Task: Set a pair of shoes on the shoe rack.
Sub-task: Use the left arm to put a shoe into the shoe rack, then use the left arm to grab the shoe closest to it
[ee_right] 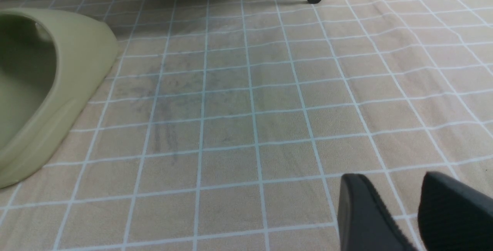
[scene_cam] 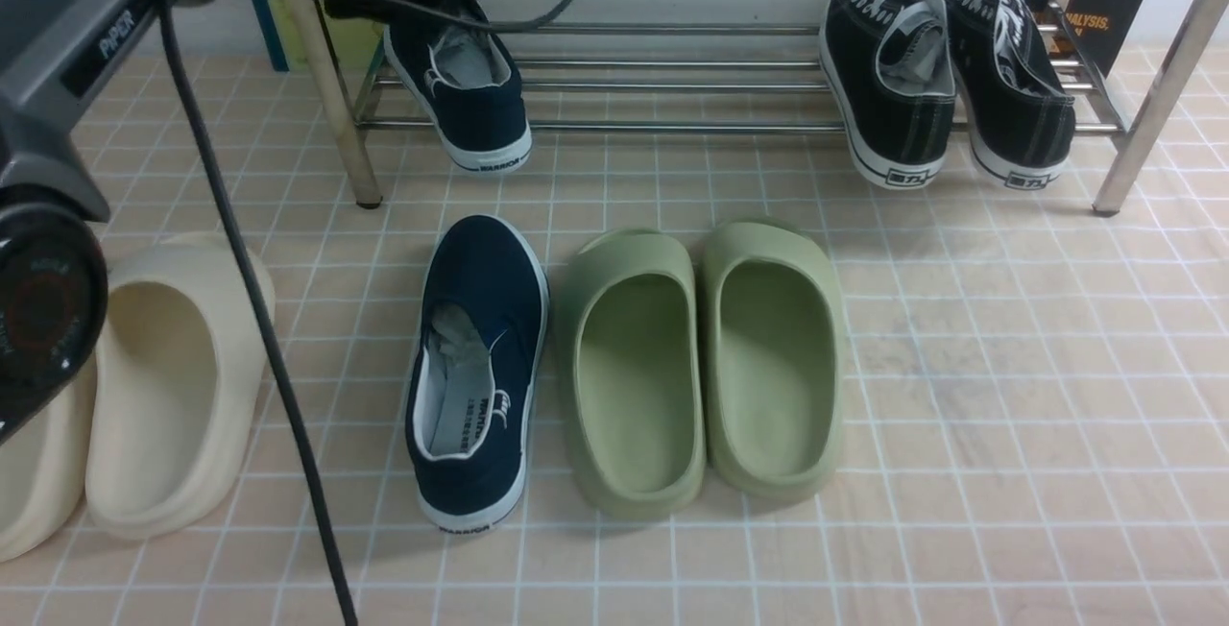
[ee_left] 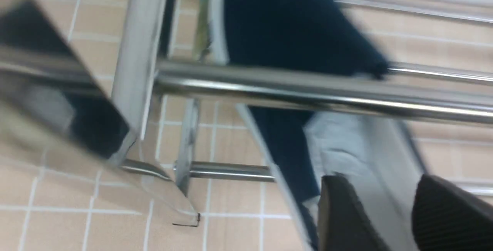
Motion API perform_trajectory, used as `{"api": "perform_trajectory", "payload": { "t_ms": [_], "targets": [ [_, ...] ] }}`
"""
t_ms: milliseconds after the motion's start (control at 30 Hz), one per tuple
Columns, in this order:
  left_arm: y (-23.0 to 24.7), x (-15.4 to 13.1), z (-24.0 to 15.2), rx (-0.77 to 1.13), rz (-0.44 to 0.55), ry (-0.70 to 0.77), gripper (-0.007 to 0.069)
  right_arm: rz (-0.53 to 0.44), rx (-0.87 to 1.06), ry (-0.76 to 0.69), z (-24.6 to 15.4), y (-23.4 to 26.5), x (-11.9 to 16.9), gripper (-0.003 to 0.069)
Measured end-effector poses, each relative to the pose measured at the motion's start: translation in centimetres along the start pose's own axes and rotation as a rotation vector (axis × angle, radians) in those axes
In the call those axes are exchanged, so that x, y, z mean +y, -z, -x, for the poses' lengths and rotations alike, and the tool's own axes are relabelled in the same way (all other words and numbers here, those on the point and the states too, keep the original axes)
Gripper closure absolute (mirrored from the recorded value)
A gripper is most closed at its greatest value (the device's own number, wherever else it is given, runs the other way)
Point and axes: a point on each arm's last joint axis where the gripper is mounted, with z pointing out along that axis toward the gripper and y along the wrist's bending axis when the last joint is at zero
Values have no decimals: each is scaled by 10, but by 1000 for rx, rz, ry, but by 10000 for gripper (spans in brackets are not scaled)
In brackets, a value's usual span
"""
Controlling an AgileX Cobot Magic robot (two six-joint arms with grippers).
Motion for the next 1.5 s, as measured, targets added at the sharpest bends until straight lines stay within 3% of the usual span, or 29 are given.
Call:
{"api": "perform_trajectory", "payload": {
  "t_ms": [200, 267, 400, 567, 800, 1000, 1100, 1267, 1500],
  "targets": [
    [0, -39, -17, 91, -89, -148, 572, 0, 0, 0, 0, 0, 0, 421],
    [-13, -56, -29, 116, -109, -207, 612, 0, 0, 0, 0, 0, 0, 421],
    [-39, -76, -48, 124, -97, -306, 623, 0, 0, 0, 0, 0, 0, 421],
    [-61, -70, -59, 130, 21, -389, 623, 0, 0, 0, 0, 0, 0, 421],
    [-56, -54, -58, 161, 197, -342, 623, 0, 0, 0, 0, 0, 0, 421],
    [-52, -51, -59, 195, 230, -335, 623, 0, 0, 0, 0, 0, 0, 421],
    [-43, -51, -57, 219, 223, -352, 623, 0, 0, 0, 0, 0, 0, 421],
    [34, -59, -34, 254, 134, -443, 622, 0, 0, 0, 0, 0, 0, 421],
    [122, -58, -22, 200, 6, -411, 603, 0, 0, 0, 0, 0, 0, 421]
  ]
}}
